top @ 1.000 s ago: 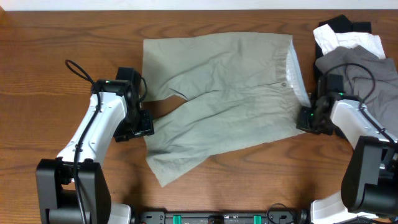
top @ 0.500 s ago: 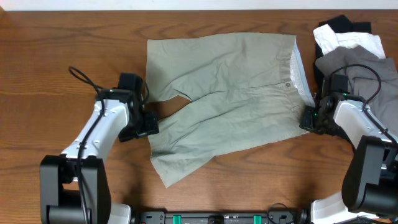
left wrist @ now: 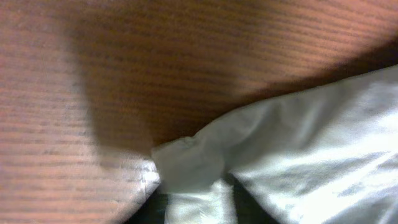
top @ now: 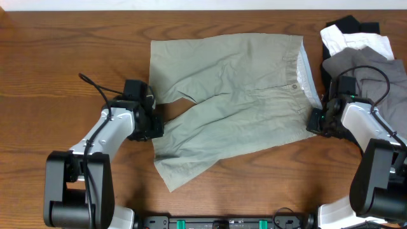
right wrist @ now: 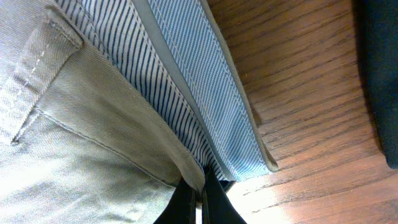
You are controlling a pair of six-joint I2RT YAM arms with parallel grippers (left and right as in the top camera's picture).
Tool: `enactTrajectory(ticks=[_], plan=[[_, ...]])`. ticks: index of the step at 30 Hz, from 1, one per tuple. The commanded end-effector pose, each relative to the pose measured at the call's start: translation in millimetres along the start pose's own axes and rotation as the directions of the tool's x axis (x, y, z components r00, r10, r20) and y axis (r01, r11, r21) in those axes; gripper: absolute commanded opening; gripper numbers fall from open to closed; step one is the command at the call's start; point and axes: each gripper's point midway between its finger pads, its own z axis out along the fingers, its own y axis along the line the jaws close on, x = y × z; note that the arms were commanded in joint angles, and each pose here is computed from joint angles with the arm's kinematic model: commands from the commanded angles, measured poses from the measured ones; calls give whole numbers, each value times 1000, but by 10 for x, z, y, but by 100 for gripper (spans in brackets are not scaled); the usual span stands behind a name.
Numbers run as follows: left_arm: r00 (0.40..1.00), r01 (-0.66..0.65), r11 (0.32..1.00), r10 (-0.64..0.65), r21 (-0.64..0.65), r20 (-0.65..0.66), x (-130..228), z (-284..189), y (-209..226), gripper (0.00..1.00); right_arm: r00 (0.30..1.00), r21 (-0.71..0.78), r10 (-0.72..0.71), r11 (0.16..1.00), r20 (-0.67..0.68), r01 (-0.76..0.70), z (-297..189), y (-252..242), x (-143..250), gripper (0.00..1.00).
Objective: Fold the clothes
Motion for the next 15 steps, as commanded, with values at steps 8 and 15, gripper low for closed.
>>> enactTrajectory(ticks=[8, 15], plan=[[1000, -7, 1000, 7, 12, 28, -93, 33, 5, 6, 1000, 34, 25, 999, -14, -25, 34, -82, 40, 1], [960, 107, 991, -83, -78, 267, -792, -292, 317, 6, 1000, 34, 25, 999, -19, -25, 35, -83, 51, 1]])
